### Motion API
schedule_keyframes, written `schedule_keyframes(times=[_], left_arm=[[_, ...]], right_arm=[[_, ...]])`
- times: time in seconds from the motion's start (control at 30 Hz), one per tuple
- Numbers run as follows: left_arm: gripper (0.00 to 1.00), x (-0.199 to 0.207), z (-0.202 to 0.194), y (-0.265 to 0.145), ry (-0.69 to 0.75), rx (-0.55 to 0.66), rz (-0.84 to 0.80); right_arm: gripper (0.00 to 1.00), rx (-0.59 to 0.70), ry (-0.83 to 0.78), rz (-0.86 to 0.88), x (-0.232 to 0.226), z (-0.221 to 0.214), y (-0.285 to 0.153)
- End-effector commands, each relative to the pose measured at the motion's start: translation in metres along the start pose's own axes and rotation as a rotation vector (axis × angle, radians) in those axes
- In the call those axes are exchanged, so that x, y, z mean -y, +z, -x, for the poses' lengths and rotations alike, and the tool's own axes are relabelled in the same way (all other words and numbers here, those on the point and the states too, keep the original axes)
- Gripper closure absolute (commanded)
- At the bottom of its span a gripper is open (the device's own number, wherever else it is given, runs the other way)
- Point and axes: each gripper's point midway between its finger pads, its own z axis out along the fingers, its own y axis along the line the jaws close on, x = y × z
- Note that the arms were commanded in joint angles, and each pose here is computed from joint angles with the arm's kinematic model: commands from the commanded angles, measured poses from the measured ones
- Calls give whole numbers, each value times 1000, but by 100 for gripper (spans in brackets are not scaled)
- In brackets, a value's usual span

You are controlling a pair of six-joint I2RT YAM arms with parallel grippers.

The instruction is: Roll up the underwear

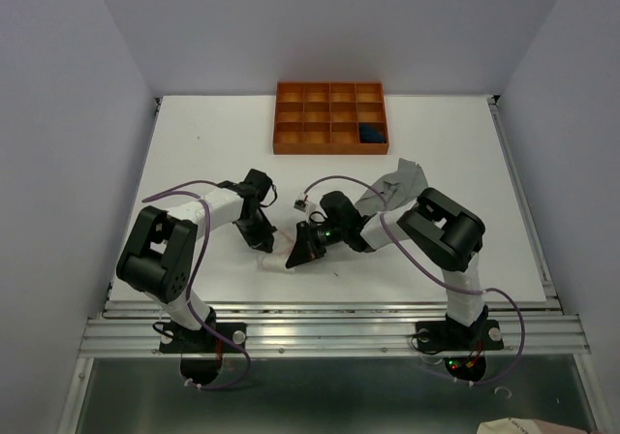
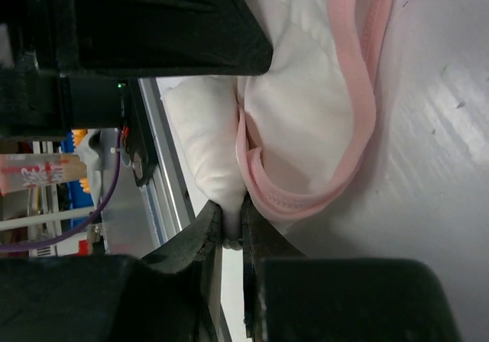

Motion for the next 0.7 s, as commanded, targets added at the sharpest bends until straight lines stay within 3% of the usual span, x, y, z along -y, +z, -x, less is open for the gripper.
schedule_keyframes(times=[0.0, 0.07, 0.33, 0.67], left_arm=[[90, 0, 27, 14, 25, 116, 12], [89, 3, 31, 7, 32, 142, -5], [60, 14, 45, -30, 71, 232, -67], [41, -19, 25, -53, 26, 267, -83]], right_arm=[[99, -84, 104, -167, 35, -16, 2], [99, -107, 117, -215, 41, -17, 1], [99, -172, 250, -314, 60, -32, 3], [99, -192, 276, -399, 66, -24, 1]])
